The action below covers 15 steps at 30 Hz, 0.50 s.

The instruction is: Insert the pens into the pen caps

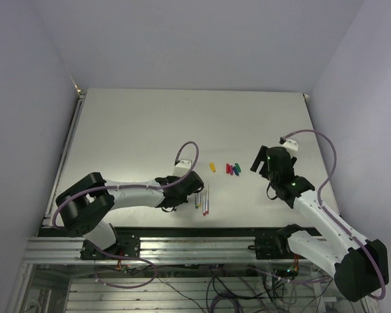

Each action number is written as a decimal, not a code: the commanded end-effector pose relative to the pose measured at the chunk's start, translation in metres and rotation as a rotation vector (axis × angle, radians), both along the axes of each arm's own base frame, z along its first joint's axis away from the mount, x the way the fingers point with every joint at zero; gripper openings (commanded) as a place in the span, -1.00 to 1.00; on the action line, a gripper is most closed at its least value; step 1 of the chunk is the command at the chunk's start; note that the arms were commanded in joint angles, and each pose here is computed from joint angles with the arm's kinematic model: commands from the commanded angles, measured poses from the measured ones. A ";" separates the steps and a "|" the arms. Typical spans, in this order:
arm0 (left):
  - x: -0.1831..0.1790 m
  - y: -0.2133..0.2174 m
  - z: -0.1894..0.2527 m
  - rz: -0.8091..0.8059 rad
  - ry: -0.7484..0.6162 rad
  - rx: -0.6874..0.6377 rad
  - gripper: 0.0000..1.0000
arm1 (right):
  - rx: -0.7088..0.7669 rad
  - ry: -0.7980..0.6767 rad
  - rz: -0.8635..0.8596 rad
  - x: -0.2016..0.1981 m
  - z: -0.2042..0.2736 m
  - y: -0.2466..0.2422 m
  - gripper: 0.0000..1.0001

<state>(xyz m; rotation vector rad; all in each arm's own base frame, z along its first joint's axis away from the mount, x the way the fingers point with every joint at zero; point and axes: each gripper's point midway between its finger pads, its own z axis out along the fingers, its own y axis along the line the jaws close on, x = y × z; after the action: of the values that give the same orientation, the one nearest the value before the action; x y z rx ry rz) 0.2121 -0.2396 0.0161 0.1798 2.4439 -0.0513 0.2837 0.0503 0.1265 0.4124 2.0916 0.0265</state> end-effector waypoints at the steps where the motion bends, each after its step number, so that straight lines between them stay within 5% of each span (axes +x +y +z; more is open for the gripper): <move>1: -0.003 -0.010 0.022 -0.051 -0.041 -0.069 -0.86 | -0.002 0.039 0.069 -0.001 -0.006 0.010 0.55; 8: 0.001 -0.017 0.060 -0.100 -0.156 -0.210 -0.86 | 0.033 0.066 0.224 -0.005 -0.029 0.043 0.12; 15: -0.005 -0.018 0.075 -0.146 -0.171 -0.258 -0.86 | -0.021 0.122 0.327 -0.004 -0.053 0.073 0.04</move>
<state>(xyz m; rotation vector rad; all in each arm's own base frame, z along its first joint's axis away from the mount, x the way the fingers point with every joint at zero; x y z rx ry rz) 0.2110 -0.2505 0.0837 0.1980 2.2510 -0.3336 0.2746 0.1071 0.0779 0.1345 2.2663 0.1591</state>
